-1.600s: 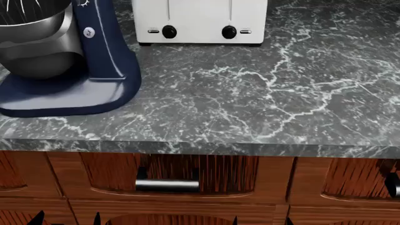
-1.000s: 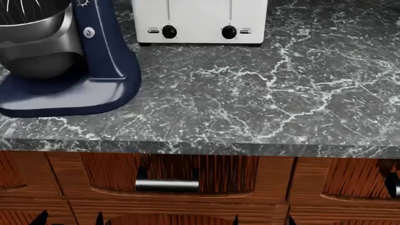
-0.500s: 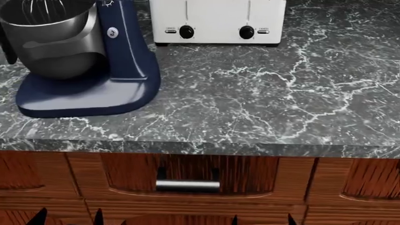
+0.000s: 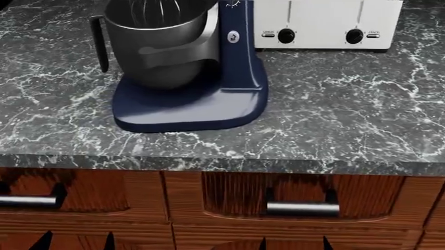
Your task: Open the stand mixer head.
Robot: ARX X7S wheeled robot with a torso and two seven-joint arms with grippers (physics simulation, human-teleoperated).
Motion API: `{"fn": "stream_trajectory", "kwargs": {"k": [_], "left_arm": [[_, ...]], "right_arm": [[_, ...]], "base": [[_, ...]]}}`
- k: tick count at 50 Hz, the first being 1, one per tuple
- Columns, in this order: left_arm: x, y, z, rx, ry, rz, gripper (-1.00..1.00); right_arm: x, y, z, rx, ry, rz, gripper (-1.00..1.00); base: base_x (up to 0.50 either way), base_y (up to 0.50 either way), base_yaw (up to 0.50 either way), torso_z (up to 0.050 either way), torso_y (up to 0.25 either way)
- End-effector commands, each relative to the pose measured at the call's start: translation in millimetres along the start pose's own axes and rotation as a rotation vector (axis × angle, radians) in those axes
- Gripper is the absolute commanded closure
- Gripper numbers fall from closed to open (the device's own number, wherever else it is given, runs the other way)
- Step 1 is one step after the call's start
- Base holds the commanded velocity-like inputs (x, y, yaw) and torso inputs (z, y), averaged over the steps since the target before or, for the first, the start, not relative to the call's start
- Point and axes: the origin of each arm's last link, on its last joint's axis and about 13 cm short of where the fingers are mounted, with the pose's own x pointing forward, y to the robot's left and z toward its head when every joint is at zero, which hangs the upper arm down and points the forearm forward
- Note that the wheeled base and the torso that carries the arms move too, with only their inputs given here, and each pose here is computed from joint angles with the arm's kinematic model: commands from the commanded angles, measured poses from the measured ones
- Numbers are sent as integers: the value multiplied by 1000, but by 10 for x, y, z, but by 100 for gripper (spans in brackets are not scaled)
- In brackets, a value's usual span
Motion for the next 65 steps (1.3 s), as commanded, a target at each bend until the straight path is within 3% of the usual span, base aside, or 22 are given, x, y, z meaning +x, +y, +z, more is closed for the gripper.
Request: {"fn": "stream_trajectory", "kwargs": {"k": [1, 13, 14, 60, 65], "left_arm": [[0, 2, -2, 3, 2, -1, -100], [-3, -2, -7, 1, 6, -2, -100], [-3, -2, -7, 1, 5, -3, -100], [-4, -5, -20, 17, 12, -7, -100], [-8, -8, -25, 24, 11, -9, -100]], "right_arm": [[10, -2, -6, -2, 3, 1, -100], [5, -1, 13, 26, -28, 18, -100], [2, 3, 10, 69, 6, 23, -100], [16, -21, 14, 68, 22, 1, -100], [2, -21, 19, 113, 37, 42, -100]], "base": [[0, 500, 0, 0, 0], [0, 500, 0, 0, 0], [0, 0, 0, 0, 0], [0, 0, 0, 0, 0], [183, 0, 0, 0, 0]]}}
